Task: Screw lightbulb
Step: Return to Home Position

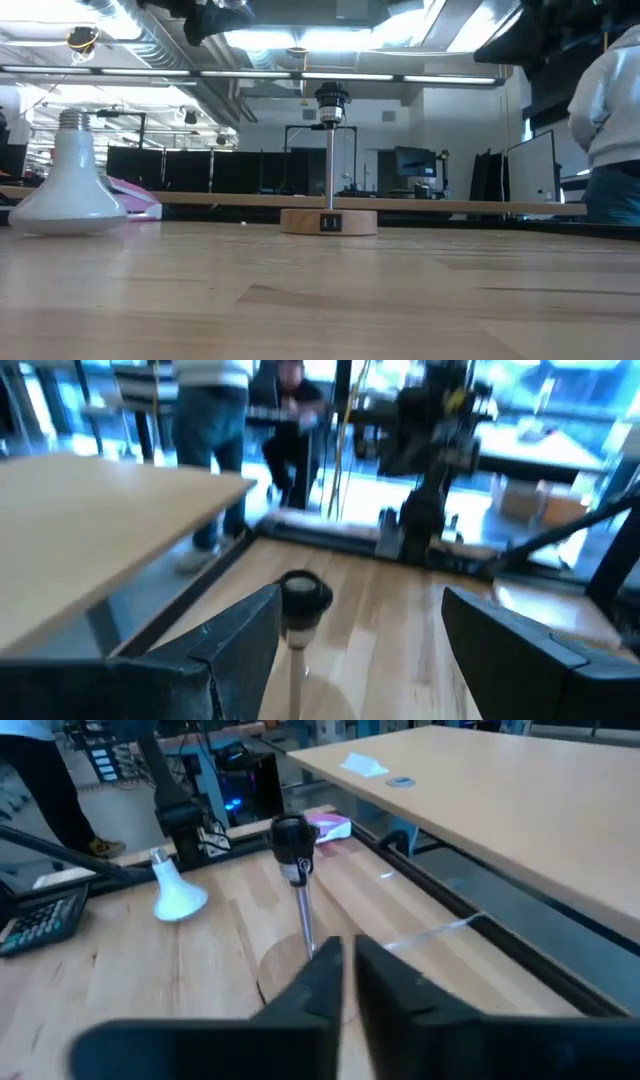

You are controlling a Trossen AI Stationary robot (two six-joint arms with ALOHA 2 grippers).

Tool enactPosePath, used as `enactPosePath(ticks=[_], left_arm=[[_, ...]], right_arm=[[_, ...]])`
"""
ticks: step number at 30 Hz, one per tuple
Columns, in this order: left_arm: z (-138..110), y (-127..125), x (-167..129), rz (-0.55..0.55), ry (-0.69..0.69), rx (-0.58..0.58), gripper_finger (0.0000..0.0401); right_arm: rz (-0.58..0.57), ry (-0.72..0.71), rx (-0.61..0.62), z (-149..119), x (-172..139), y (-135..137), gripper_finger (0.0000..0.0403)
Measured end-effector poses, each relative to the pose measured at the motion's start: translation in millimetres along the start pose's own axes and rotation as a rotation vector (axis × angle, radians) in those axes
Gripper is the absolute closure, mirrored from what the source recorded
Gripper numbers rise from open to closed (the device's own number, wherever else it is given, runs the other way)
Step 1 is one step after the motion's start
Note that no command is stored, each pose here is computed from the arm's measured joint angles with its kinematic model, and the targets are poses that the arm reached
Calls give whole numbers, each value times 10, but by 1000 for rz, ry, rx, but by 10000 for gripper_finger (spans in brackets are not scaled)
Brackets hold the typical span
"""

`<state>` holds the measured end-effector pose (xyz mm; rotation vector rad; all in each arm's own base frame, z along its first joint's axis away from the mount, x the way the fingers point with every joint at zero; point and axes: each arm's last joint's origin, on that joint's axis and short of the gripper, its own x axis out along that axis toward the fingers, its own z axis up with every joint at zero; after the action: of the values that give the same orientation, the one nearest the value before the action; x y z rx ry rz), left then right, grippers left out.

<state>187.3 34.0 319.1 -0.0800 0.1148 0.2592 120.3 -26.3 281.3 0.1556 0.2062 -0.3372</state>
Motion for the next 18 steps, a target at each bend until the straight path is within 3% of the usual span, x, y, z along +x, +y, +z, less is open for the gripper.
enactPosePath(ticks=[2, 4, 7, 11, 18], left_arm=[[-95, 6, -40, -3, -43, -19, 136], [-200, 19, -69, 8, -24, -46, 136], [-372, 42, -91, 25, 52, -42, 136], [-465, 45, -82, 35, 98, -174, 136], [-538, -9, -102, 6, 173, -26, 136]], right_arm=[[7, -19, 8, -112, -22, -20, 388], [14, -46, 12, -176, -36, -30, 395], [12, -36, 8, -230, -59, -42, 375], [18, -44, 34, -220, -55, -39, 352], [78, -1, 17, -328, -11, -30, 341]])
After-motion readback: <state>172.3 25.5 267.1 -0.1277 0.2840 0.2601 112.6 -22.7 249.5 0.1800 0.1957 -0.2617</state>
